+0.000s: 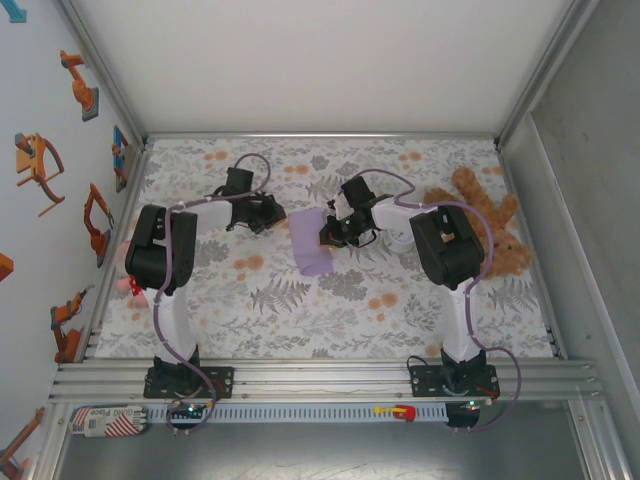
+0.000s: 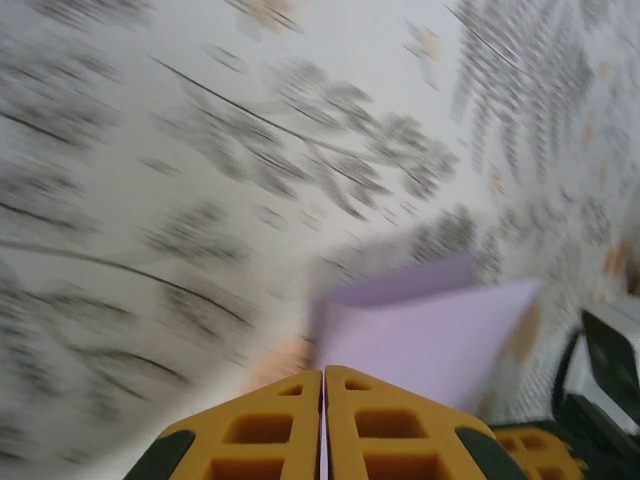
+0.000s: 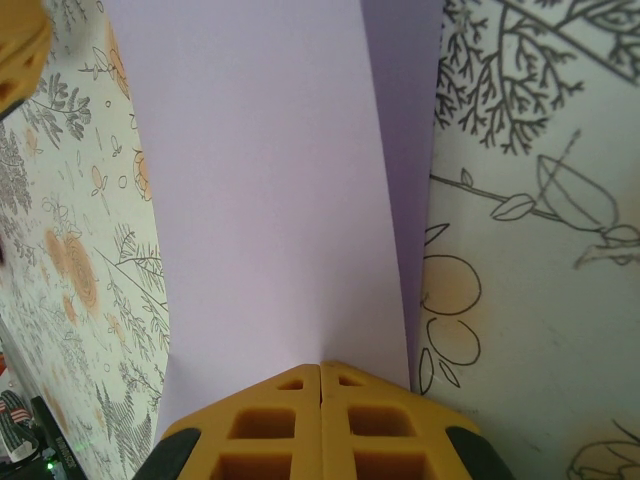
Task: Fold a paper plane with a square sheet of paper (pick it up from the middle)
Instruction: First fold the square sheet of paper in half at the center of the table.
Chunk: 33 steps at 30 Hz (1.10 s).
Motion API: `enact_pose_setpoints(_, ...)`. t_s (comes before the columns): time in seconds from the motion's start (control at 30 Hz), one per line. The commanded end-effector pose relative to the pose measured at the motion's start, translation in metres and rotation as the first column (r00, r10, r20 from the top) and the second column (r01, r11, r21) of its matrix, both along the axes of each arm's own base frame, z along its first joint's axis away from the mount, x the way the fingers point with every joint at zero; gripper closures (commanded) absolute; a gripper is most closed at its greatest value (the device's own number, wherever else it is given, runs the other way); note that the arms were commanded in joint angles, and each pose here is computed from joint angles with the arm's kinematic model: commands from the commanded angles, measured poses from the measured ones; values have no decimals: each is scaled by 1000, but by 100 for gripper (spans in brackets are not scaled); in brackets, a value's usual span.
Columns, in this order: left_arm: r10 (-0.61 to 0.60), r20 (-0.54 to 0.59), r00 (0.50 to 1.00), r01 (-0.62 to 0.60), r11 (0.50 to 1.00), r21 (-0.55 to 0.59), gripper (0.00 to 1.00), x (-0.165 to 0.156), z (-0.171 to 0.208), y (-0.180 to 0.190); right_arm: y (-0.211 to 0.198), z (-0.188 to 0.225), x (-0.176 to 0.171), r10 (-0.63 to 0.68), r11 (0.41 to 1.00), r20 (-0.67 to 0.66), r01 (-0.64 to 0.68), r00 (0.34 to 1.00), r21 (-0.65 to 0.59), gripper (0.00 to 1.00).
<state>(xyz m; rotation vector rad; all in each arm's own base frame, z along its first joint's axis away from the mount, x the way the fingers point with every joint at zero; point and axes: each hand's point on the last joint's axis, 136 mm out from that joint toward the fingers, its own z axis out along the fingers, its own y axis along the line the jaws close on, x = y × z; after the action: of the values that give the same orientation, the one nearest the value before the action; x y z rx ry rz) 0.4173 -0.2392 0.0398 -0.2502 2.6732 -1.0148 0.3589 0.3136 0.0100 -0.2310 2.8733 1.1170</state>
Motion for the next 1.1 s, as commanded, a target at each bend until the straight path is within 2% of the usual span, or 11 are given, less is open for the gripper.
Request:
enact_pose_setpoints(0.0, -48, 15, 999, 49, 998, -37, 89, -19, 14, -28, -89, -97, -50, -118, 909, -193, 28, 974, -415, 100)
enact_pose_setpoints(0.1, -59, -13, 998, 58, 998, -29, 89, -22, 1, -39, -89, -97, -50, -116, 910, -197, 25, 973, -414, 100)
enact_pose_setpoints(0.27, -32, -60, 998, 35, 998, 51, 89, -15, -22, -32, -89, -97, -50, -114, 909, -196, 23, 974, -416, 100)
enact_pose_setpoints(0.5, 101, -85, 991, -91, 989, 118, 89, 11, -43, 2, -90, -98, -48, -113, 909, -194, 23, 974, -415, 100)
enact_pose_setpoints(0.7, 175, -109, 979, -153, 971, 186, 89, 28, -52, 31, -92, -99, -49, -114, 907, -192, 23, 975, -421, 100)
enact_pose_setpoints(0.87, 177, -100, 979, -155, 968, 197, 89, 37, -38, 48, -93, -100, -49, -114, 905, -192, 23, 975, -424, 100)
enact_pose_setpoints(1.07, 92, -65, 994, -84, 990, 110, 89, 16, 22, 33, -94, -100, -51, -112, 905, -192, 20, 975, -424, 100)
